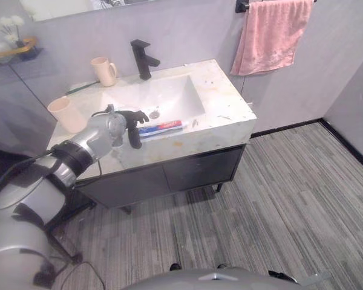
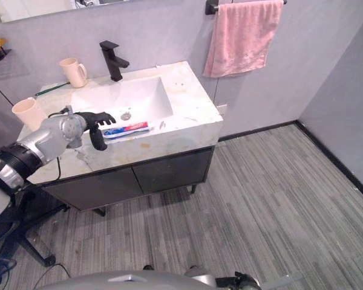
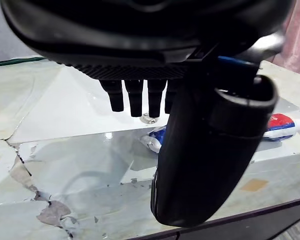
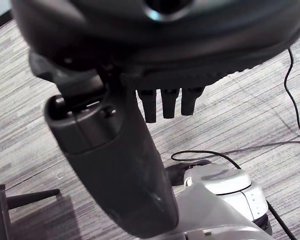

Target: Organize the bathroom.

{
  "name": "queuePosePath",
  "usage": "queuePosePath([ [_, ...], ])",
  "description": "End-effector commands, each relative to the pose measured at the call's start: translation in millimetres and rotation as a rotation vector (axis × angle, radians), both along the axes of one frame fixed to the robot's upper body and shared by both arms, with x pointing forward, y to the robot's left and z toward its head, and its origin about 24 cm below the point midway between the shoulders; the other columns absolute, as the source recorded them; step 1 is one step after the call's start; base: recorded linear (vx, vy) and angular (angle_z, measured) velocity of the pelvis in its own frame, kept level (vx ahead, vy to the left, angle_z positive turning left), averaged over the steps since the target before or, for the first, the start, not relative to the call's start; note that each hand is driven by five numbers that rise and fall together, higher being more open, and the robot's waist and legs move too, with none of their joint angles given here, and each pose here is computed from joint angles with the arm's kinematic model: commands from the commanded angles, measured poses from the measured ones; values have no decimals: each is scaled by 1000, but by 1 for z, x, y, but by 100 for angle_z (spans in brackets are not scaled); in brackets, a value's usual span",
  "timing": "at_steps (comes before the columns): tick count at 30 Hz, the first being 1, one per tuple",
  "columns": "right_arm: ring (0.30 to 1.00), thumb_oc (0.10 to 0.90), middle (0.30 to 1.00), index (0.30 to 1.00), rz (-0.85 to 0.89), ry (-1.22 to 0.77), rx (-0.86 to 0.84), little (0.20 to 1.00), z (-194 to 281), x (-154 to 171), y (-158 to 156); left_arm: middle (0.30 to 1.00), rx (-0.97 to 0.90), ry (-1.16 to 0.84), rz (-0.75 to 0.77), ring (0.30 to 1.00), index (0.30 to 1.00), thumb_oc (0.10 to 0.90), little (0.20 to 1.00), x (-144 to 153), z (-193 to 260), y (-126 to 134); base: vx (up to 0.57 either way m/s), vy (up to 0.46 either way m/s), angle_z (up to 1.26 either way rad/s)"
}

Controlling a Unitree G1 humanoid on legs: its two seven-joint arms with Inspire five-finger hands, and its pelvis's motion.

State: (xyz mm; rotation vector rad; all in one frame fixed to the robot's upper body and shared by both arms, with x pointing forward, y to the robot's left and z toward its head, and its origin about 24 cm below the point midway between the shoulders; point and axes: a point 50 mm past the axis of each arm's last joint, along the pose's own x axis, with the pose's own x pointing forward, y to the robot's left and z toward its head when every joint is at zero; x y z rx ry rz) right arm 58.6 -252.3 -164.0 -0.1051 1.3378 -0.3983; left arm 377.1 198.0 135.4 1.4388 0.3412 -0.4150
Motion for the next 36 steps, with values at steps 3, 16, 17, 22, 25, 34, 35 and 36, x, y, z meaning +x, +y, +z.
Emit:
queuePosePath([
  [3, 900, 800, 900, 900, -27, -16, -44, 900, 4, 4, -11, 900, -2, -321, 57, 900, 900, 800, 900, 20, 95, 13, 0, -6, 4],
  [16, 900, 800, 900, 900, -25, 4, -40, 900, 2, -3, -8, 900, -21, -319, 48, 900, 900, 800, 900, 22, 85, 7, 9, 0, -2],
  [17, 900, 800, 900, 900, -25, 4, -40, 900, 2, -3, -8, 900, -21, -319, 48, 900, 900, 800, 900, 22, 85, 7, 0, 0, 0],
  [22, 900, 800, 900, 900, -31, 2, -40, 900, 2, -2, -8, 900, -19, -321, 39, 900, 900, 800, 900, 23, 85, 5, 0, 0, 0],
  [25, 900, 800, 900, 900, -33, 0, -41, 900, 2, -2, -8, 900, -20, -324, 39, 900, 900, 800, 900, 23, 84, 6, 0, 0, 0],
  [34, 900, 800, 900, 900, -37, -2, -43, 900, 3, 0, -9, 815, -25, -323, 38, 815, 815, 744, 815, 23, 77, 8, 0, 0, 0],
  [35, 900, 800, 900, 900, -38, -2, -43, 900, 3, 0, -9, 716, -27, -319, 36, 716, 716, 678, 716, 23, 77, 8, 0, 0, 0],
  [36, 900, 800, 900, 900, -40, -2, -43, 900, 2, 0, -8, 655, -26, -316, 35, 655, 655, 637, 655, 22, 77, 7, 0, 0, 0],
])
